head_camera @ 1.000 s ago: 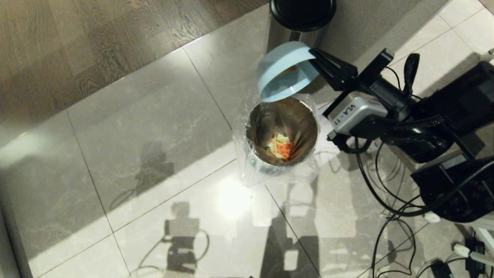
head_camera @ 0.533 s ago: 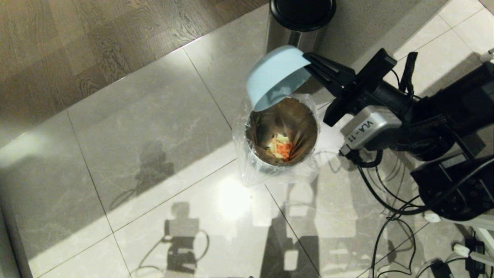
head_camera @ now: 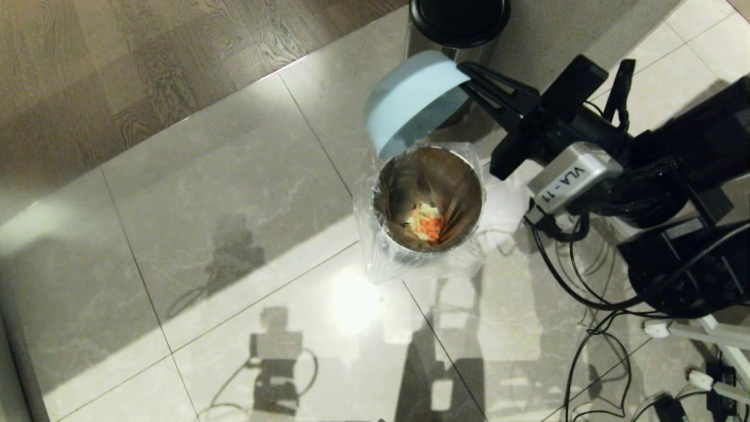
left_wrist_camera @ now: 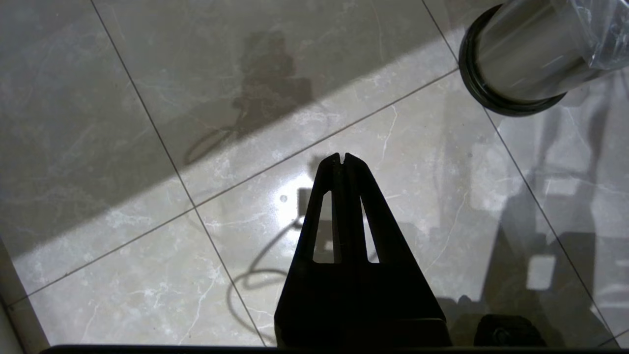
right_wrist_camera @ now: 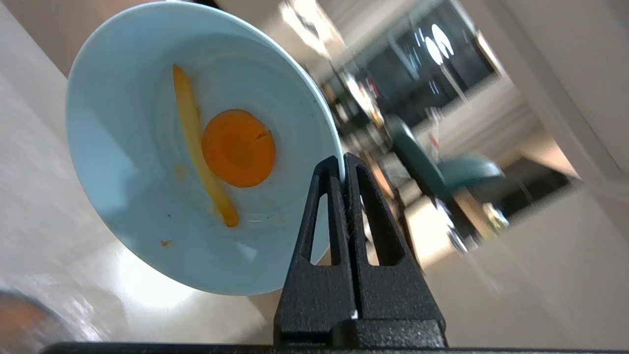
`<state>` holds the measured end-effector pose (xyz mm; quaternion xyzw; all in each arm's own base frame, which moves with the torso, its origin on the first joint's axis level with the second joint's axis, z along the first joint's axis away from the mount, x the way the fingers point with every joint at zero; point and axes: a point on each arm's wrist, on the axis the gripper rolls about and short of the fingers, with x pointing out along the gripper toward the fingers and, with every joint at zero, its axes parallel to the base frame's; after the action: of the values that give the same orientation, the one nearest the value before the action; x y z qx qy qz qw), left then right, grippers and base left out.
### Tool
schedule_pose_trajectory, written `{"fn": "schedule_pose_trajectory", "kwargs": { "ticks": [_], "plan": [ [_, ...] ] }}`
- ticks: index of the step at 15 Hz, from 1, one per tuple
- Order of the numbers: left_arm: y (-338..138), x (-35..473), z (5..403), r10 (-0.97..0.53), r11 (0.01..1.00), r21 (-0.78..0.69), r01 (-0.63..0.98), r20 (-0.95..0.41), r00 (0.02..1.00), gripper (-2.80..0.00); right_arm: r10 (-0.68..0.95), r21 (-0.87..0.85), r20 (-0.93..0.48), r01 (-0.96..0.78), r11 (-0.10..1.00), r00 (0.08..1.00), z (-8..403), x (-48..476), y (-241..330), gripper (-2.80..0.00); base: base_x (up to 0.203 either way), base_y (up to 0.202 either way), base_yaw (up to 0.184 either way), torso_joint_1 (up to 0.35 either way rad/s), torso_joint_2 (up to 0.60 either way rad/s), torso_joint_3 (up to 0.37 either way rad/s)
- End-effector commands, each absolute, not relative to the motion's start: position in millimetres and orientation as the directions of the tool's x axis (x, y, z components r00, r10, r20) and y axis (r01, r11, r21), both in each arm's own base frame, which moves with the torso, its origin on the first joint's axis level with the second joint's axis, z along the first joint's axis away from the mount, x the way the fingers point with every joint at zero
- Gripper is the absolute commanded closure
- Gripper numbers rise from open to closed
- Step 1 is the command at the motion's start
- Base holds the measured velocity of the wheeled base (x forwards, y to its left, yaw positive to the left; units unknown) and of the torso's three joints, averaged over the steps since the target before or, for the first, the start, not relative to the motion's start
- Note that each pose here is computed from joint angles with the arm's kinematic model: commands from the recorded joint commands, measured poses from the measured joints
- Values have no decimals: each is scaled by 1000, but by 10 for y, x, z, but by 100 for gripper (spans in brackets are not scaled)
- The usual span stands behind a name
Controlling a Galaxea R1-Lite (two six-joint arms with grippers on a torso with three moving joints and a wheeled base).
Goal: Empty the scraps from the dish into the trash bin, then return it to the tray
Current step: Pour the leftover food from the bowl into the trash can
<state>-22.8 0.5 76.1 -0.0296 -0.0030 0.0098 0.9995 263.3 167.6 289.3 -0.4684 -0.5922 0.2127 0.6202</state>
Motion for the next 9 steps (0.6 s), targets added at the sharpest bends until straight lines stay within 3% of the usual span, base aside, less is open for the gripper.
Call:
{"fn": "schedule_pose_trajectory", "kwargs": {
  "ticks": [1, 9],
  "plan": [
    [5, -227, 761, 21, 998, -60, -21, 5, 1000, 0, 817, -816, 550, 319, 482, 172, 2934, 2564, 1607, 0, 0, 0, 0, 0, 0, 0],
    [5, -227, 761, 21, 998, -61, -20, 5, 1000, 0, 835, -828, 540, 250, 502, 109, 3108, 2518, 1440, 0, 0, 0, 0, 0, 0, 0]
  ]
}}
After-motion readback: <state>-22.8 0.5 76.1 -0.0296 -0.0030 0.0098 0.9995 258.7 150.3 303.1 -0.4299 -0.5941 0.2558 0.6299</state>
